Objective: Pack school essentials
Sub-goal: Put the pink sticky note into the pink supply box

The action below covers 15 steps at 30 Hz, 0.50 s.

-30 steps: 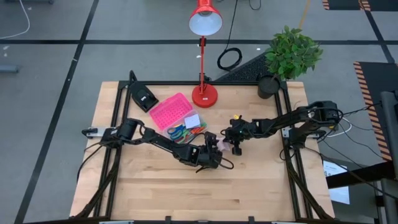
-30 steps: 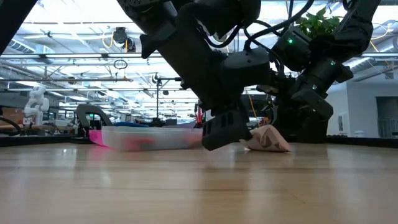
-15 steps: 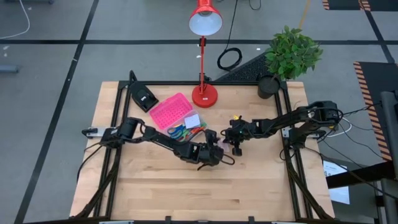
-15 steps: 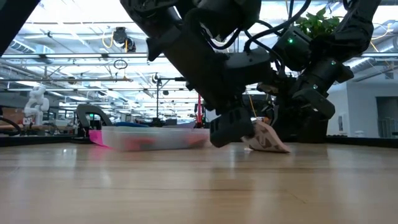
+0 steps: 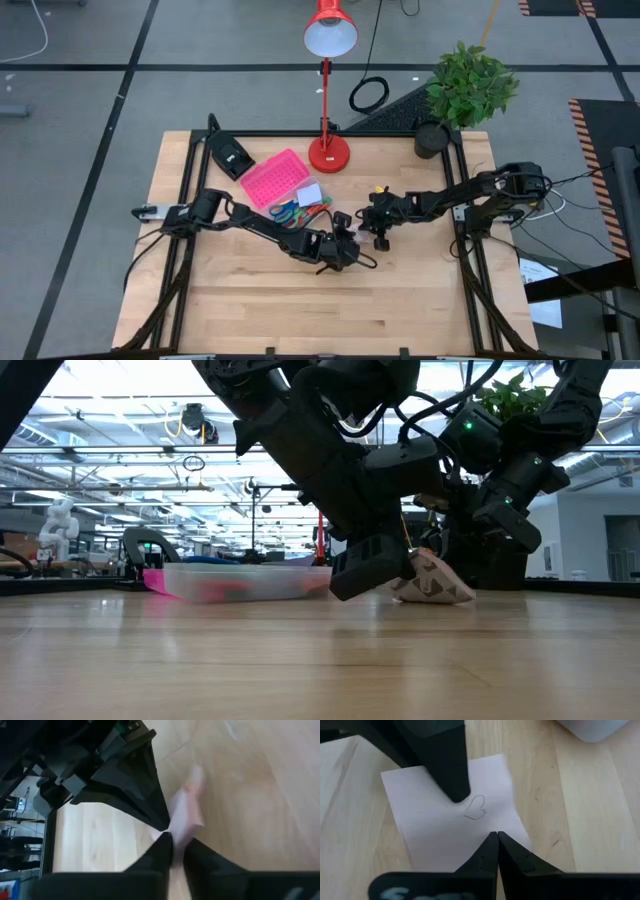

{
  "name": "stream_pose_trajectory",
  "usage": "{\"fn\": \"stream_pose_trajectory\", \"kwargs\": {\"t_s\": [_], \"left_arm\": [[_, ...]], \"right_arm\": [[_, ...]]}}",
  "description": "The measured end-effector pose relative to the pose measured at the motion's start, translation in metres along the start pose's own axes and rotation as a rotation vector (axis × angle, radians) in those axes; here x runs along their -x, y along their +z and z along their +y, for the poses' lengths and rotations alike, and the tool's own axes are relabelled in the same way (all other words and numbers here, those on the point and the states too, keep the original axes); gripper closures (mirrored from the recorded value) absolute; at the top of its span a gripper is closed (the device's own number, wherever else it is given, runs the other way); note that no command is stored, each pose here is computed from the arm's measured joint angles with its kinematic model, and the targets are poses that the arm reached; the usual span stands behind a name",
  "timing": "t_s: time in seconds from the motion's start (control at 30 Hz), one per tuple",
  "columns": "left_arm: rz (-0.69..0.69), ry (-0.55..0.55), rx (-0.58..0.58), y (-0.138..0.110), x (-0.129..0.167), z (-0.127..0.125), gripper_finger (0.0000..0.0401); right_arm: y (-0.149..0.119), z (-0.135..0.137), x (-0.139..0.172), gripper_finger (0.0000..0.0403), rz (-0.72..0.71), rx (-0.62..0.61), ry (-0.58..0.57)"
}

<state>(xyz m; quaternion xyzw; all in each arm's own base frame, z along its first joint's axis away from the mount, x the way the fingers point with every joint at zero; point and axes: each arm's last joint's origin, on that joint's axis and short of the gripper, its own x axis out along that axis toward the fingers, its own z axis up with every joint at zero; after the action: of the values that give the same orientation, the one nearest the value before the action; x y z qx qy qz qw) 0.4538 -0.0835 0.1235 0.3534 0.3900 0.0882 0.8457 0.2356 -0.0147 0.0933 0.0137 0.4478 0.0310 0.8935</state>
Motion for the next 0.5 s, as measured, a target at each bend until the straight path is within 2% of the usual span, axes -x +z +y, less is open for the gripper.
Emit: {"fn": "stream_pose_trajectory", "kwargs": {"t_s": [0.07,0.17,0.3,0.5], "left_arm": [[-0.002,-0.004,0.0,0.0,0.0,0.0,0.0383],[-0.02,-0.007,-0.01,0.004,0.006,0.003,0.0381],[-0.061,0.011,-0.015,0.016,0.027,0.013,0.0368],[-0.101,0.036,0.015,0.029,0.076,0.044,0.0388]], "right_arm": [[0.002,0.0,0.003,0.0401,-0.013,0.011,-0.002],[0.005,0.001,0.011,0.0379,-0.037,0.019,-0.009],[0.006,0.003,0.032,0.0321,-0.033,0.03,-0.017],[0.009,0.004,0.074,0.0233,-0.075,0.026,-0.143]]}}
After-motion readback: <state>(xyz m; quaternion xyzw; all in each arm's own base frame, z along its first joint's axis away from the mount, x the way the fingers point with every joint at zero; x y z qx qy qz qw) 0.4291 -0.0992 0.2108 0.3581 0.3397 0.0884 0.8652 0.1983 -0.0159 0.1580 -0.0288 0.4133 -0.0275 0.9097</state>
